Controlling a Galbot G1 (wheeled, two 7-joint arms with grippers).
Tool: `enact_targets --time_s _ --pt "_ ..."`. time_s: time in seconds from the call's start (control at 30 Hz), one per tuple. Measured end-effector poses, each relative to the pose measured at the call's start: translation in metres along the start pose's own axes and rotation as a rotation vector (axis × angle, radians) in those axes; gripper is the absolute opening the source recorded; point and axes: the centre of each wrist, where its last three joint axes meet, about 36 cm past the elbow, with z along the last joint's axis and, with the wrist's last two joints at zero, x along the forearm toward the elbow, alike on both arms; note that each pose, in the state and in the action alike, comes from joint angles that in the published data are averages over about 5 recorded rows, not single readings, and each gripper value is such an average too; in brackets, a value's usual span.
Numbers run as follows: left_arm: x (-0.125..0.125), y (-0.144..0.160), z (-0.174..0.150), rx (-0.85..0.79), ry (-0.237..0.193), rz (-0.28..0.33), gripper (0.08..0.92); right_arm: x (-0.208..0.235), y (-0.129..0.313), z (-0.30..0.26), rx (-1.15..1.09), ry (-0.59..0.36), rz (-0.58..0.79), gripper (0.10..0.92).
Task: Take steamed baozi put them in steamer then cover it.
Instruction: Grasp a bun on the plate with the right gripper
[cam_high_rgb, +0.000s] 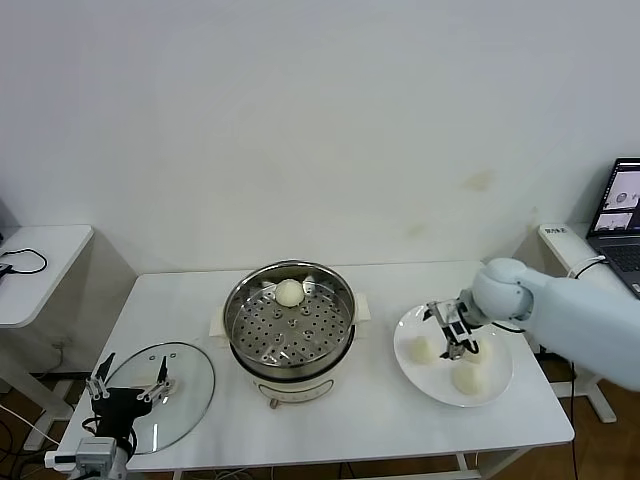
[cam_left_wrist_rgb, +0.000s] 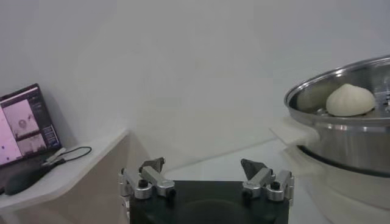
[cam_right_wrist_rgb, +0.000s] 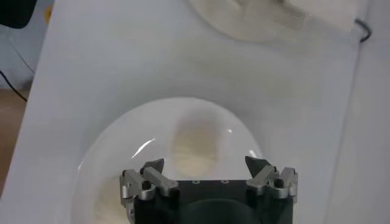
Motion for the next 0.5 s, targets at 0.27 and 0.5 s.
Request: enact_targets --time_s 0.27,0.5 --pt "0.0 0.002 0.001 -0.006 0.004 -0.003 0.823 -0.032 -0.001 0.0 -0.036 0.005 -0.019 0.822" --pt "0.0 0.003 0.001 -0.009 0.004 -0.007 0.823 -0.051 -0.005 -0.003 -0.057 0.005 -0.022 0.779"
